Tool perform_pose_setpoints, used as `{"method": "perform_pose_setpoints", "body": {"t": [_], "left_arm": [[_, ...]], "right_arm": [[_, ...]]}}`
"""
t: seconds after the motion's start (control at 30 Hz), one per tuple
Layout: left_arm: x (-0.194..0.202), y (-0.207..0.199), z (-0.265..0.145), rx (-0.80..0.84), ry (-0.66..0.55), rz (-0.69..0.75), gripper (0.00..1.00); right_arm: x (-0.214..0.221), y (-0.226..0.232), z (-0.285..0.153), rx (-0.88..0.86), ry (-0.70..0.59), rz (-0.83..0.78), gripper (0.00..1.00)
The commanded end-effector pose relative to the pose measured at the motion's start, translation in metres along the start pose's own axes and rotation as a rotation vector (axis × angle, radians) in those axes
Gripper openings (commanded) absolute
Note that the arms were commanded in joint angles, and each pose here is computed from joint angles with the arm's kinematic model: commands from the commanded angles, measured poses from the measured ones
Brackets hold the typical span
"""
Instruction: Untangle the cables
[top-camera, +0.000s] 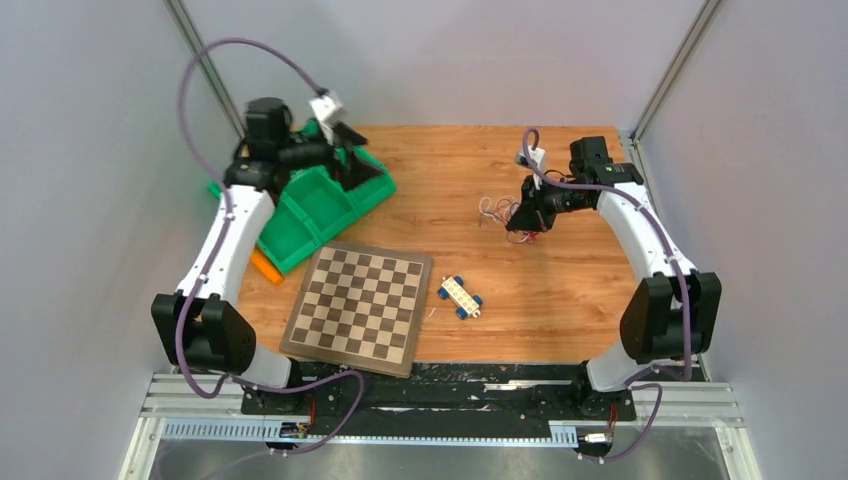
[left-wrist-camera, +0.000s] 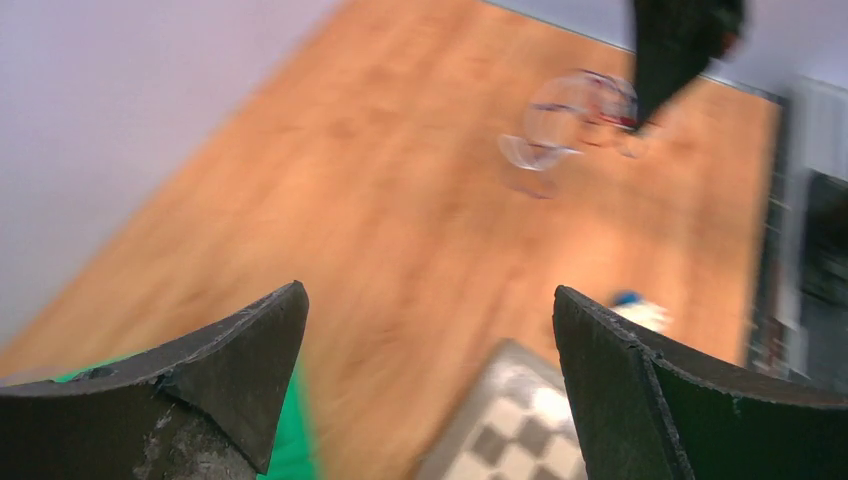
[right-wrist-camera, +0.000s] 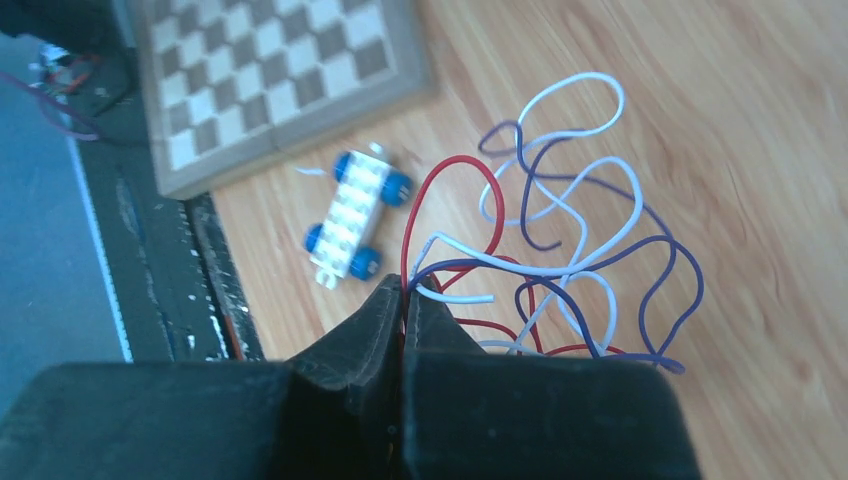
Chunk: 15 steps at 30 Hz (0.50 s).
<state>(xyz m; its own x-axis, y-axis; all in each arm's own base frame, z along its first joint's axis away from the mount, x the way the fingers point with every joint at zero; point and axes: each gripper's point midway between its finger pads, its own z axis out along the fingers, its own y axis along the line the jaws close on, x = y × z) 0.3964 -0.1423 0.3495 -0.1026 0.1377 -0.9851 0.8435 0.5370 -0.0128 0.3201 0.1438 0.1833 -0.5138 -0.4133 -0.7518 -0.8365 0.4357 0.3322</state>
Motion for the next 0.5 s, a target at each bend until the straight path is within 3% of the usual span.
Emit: {"method": "perform_pose_setpoints", "body": {"t": [0.0, 0.17, 0.47], "left_arm": [[0.015, -0.100, 0.047, 0.312, -0.013, 0.107, 0.99], [0.015, -0.182, 0.086, 0.536, -0.053, 0.095, 0.84], [0.021, -0.224, 0.108, 0.636, -0.028, -0.210, 0.75]], "right_arm": [[-0.049, 0.063, -0.011, -0.155, -0.139, -0.163, 0.01], [-0.064, 0.102, -0.011, -0.191, -0.150, -0.294, 0.03], [-0.066, 0.127, -0.002, -0.160, -0.124, -0.418, 0.04]]}}
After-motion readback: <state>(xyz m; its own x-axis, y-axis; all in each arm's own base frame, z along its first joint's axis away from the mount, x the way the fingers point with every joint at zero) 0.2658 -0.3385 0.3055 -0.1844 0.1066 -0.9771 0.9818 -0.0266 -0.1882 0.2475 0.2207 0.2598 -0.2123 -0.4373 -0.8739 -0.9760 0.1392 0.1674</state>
